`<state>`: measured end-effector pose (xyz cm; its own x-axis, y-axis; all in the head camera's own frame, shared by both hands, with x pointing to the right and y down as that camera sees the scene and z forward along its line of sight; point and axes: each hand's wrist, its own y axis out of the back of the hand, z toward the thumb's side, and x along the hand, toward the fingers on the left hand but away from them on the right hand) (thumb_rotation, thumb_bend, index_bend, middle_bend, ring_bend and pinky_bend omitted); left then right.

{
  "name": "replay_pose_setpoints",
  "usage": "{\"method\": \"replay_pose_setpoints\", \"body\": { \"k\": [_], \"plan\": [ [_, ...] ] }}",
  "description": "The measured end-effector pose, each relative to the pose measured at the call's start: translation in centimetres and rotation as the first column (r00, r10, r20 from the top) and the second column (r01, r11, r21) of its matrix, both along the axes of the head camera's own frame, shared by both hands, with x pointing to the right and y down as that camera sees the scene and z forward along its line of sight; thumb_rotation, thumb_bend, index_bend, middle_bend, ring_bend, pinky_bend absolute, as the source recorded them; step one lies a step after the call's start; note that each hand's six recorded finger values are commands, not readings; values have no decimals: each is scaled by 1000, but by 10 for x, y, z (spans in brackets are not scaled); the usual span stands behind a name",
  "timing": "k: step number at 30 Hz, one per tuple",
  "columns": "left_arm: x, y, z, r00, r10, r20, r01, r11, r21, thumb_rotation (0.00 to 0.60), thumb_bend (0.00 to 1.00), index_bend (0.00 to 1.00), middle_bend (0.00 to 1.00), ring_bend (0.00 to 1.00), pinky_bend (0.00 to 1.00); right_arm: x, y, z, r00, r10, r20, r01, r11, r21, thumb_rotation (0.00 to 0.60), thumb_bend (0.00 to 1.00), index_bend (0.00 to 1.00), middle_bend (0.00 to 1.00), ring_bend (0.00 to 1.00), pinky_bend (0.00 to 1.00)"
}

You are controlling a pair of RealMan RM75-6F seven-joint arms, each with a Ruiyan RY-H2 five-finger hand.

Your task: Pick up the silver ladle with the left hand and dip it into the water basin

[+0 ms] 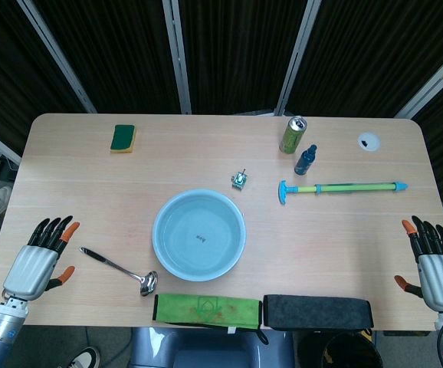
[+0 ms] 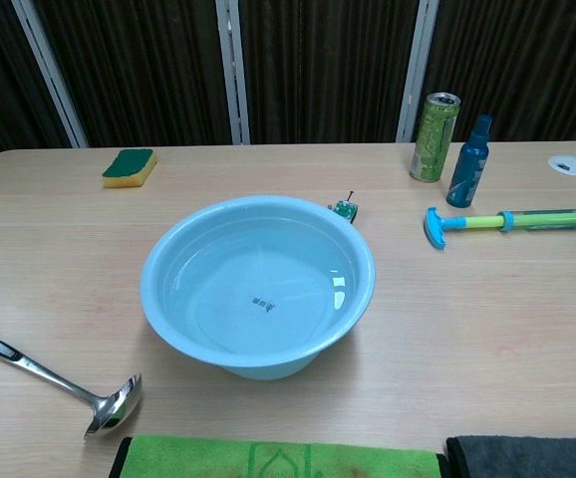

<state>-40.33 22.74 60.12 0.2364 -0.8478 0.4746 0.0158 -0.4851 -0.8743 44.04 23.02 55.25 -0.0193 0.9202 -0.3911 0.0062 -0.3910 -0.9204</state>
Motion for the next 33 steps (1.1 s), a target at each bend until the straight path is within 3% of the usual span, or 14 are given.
{"method": "replay_pose_setpoints", "body": {
  "k": [5, 14, 20, 33],
  "plan": [
    [2, 0, 4, 1000, 7, 3, -7, 1000, -16, 600, 274, 51, 0, 0, 0, -1, 1, 0, 1000, -5, 2, 5, 1000, 0, 600, 0, 36, 0, 0, 0],
    [8, 3, 17, 999, 38, 9, -37, 996, -86, 600, 274, 227, 0, 0, 0, -5, -1, 3, 1000, -14, 10, 14, 1000, -9, 600, 0, 44, 0, 0, 0],
    [17, 7, 23, 997, 76, 15, -74, 992, -103, 600, 218, 328, 0, 0, 0, -7, -2, 8, 1000, -19, 7, 19, 1000, -25, 600, 0, 52, 0, 0, 0],
    [23, 11, 71, 990, 131, 54, -121, 979, -164, 600, 234, 498, 0, 0, 0, -1, -4, 5, 1000, 4, 7, -4, 1000, -17, 600, 0, 53, 0, 0, 0]
  ]
}}
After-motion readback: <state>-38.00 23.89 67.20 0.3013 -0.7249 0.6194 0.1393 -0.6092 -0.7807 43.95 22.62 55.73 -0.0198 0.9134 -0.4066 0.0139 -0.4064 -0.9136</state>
